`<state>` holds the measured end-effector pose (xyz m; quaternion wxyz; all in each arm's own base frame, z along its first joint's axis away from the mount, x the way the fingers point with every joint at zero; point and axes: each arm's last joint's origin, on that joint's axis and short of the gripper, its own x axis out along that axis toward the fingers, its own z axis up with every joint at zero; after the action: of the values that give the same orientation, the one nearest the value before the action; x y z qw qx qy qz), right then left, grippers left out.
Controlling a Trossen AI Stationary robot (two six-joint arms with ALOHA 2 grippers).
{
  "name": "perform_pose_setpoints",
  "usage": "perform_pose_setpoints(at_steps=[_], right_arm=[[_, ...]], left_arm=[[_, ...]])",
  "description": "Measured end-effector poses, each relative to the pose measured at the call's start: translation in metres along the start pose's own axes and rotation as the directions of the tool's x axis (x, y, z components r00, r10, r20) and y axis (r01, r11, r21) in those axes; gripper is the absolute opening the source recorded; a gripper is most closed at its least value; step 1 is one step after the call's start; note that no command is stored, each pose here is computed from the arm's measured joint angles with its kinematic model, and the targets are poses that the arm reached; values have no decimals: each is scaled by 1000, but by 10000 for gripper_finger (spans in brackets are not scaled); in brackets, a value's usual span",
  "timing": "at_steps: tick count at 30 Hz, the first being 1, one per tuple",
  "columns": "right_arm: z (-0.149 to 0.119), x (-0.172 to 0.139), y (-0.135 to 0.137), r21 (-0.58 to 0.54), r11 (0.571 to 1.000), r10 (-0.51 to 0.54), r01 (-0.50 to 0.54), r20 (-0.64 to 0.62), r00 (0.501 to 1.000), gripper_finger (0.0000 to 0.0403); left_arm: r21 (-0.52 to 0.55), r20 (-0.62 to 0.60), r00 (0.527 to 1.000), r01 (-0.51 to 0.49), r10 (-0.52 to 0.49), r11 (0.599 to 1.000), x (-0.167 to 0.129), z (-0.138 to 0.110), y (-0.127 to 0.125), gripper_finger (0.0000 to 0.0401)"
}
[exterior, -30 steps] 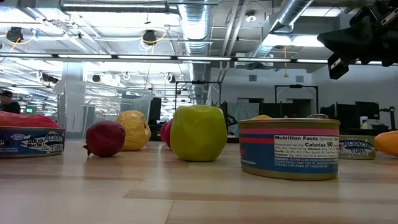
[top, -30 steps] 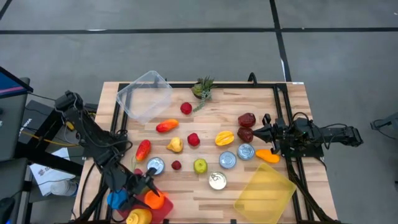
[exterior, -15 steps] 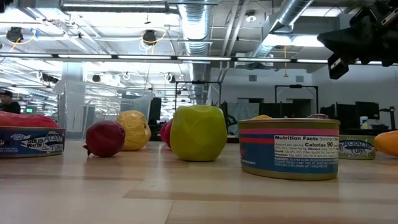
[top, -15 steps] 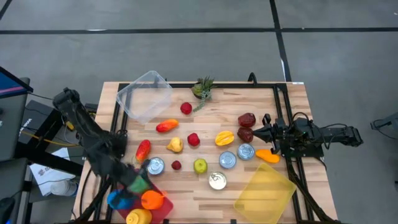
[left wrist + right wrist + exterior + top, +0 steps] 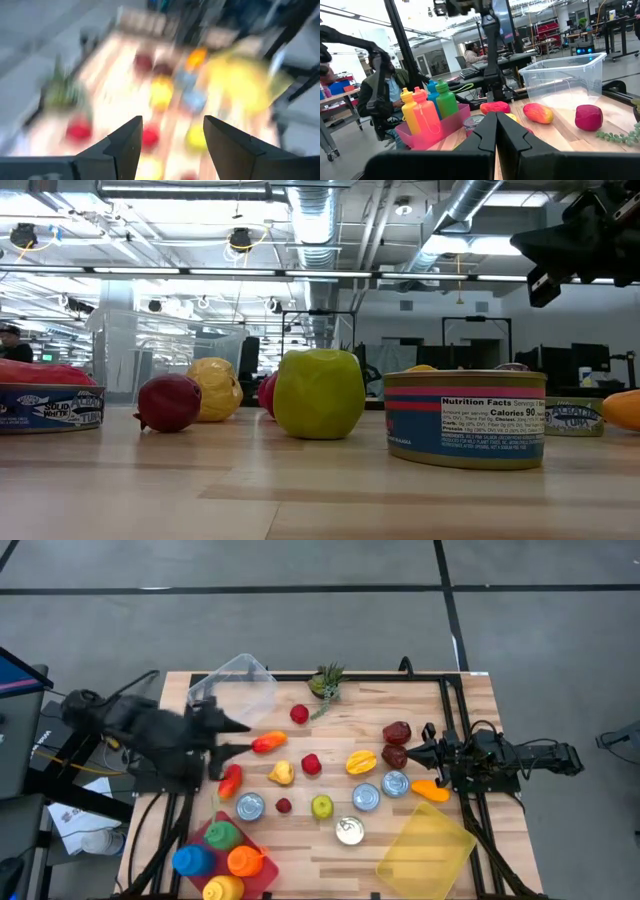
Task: Pick & Place Food Item
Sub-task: Put the left orange red mango into the transparent bin
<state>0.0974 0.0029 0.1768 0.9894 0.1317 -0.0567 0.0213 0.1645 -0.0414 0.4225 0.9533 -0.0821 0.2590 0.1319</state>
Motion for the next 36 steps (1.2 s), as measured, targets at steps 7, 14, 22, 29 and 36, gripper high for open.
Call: perform_pose_setpoints(at_steps=[7, 14, 22, 29, 36], right_arm=[[0, 0, 0, 0, 1000, 0, 0, 0, 1000, 0], [0, 0, 0, 0, 1000, 0, 0, 0, 1000, 0], [0, 0, 0, 0, 1000, 0, 0, 0, 1000, 0], [0, 0, 0, 0, 1000, 0, 0, 0, 1000, 0], [0, 0, 0, 0, 1000, 0, 0, 0, 1000, 0]], left_arm=[[-90, -537, 830, -231, 148, 969, 66, -21, 24, 211], [-128, -704, 704, -256, 95, 958, 111, -55, 27, 240], [-187, -723, 681, -356, 117, 916, 102, -100, 40, 294], [-225, -755, 641, -449, 136, 865, 89, -143, 46, 306], [-238, -774, 618, -483, 136, 843, 92, -165, 40, 306]])
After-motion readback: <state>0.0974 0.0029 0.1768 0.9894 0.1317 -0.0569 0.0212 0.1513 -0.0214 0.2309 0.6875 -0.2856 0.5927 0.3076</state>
